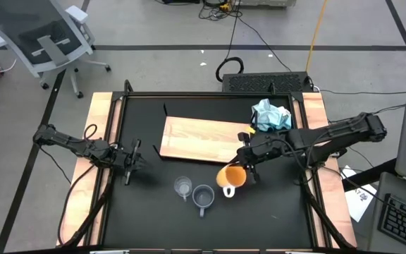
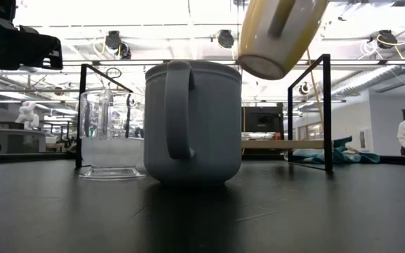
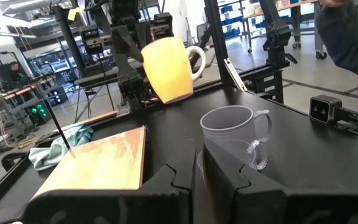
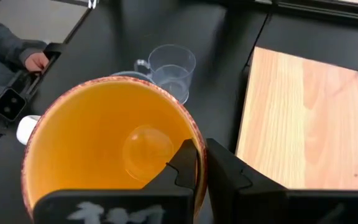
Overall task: Stack small to large cups/mugs on shelf
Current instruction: Put the yellow mug on the shelf
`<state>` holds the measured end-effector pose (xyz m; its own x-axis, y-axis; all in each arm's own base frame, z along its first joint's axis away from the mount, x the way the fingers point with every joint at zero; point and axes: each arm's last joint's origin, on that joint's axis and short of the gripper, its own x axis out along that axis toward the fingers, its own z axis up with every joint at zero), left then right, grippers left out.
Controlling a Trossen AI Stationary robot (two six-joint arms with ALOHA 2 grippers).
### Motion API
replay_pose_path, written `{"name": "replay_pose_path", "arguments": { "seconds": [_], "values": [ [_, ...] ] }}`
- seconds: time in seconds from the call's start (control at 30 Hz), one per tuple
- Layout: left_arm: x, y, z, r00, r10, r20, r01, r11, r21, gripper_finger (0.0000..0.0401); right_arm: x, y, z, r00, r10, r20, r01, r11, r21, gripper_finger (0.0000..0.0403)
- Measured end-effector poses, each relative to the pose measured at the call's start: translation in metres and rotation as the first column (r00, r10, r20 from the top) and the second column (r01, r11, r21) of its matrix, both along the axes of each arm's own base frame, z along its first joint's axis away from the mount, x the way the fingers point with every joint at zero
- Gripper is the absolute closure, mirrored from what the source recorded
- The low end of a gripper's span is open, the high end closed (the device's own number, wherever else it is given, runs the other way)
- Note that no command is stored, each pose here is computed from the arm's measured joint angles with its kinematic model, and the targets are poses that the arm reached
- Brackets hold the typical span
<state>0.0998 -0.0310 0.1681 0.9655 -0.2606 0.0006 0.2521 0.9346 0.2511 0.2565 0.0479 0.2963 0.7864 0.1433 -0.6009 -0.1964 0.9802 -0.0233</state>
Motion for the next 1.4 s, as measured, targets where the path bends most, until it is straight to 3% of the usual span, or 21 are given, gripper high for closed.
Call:
{"name": "replay_pose_path", "arguments": {
  "seconds": [0.63,1.07,1.4],
  "values": [
    [0.000,0.000,0.000,1.000,0.000,0.000,0.000,1.000,0.000,0.0368,-0.048,-0.010,0.039,0.980,-0.104,0.168,0.096,0.994,0.054,0.0394],
    [0.000,0.000,0.000,1.000,0.001,0.000,-0.001,1.000,0.000,0.0368,-0.079,-0.009,0.023,0.954,-0.136,0.268,0.129,0.991,0.045,0.0395],
    [0.000,0.000,0.000,1.000,0.001,0.000,-0.001,1.000,0.000,0.0368,-0.071,-0.006,0.008,0.939,-0.113,0.326,0.105,0.994,0.043,0.0395]
  ]
}}
